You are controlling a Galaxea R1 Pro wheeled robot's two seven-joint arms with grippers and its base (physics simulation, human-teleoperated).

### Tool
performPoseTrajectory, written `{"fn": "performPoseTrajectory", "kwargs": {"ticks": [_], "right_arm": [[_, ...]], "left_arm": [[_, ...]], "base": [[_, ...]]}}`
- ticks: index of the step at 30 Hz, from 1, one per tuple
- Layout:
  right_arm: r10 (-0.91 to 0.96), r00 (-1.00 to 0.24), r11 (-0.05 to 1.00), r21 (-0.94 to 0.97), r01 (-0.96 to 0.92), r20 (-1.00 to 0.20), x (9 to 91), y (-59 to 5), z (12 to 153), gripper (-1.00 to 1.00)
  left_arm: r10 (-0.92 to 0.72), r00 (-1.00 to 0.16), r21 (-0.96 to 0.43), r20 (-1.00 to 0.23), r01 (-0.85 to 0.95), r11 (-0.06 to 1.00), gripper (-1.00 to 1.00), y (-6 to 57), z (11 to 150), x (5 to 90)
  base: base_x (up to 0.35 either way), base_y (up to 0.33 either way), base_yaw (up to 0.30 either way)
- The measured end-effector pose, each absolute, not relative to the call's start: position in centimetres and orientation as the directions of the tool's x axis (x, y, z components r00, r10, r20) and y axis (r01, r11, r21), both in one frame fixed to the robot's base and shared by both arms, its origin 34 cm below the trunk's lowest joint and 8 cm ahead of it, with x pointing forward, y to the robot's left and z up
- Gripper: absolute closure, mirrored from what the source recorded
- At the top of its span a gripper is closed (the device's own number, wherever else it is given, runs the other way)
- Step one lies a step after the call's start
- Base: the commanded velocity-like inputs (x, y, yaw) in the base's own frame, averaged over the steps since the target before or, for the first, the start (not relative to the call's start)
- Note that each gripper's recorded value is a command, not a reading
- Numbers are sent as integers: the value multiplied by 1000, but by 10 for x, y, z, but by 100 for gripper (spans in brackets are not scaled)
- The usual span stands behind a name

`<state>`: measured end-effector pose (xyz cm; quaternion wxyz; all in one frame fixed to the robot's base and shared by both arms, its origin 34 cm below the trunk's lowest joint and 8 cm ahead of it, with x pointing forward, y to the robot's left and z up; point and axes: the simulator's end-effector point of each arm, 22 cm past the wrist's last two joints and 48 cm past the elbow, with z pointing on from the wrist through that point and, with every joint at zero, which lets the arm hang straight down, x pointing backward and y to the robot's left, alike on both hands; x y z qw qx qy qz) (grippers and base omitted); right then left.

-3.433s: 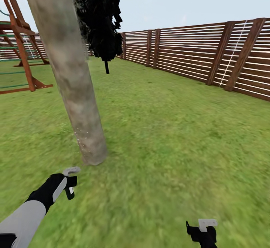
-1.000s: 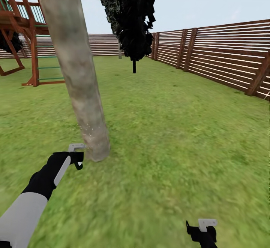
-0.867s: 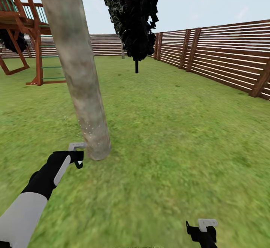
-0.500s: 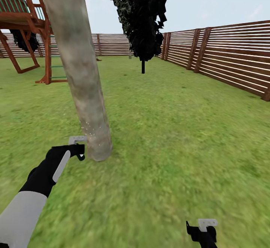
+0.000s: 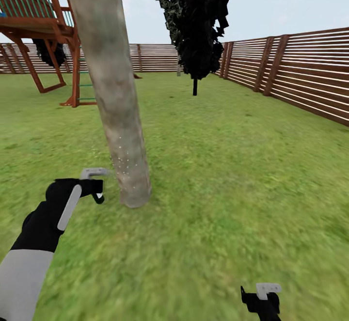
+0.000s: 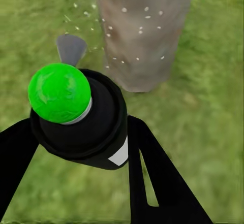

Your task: In the garden, pick up the pesticide atomizer on the floor and spray pesticide onto both trees until each tree trunk is fully covered.

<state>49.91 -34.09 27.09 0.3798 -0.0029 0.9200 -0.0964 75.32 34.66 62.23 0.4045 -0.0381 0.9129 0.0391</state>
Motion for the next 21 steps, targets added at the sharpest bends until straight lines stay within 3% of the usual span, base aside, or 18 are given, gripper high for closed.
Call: {"fn": "performPoseTrajectory", "kwargs": {"ticks": [6, 9, 15, 21], "right_arm": [[-79, -712, 981, -180, 68, -697, 499, -341, 271, -100], [-79, -713, 981, -181, 68, -697, 499, -342, 271, -100], [-80, -713, 981, -181, 68, -697, 499, -342, 271, -100], [-79, -713, 981, -181, 68, -697, 499, -342, 271, -100]], "left_arm": [[-39, -690, 48, -723, -106, 993, 100, 347, 610, 750], [-64, -774, 56, -630, -128, 990, 100, 356, 556, 734], [-126, -822, 54, -556, -187, 981, 100, 372, 462, 710], [-130, -822, 58, -555, -193, 979, 100, 375, 456, 707]], "base": [[0, -271, 25], [0, -273, 0], [0, -273, 0], [0, -273, 2]]}}
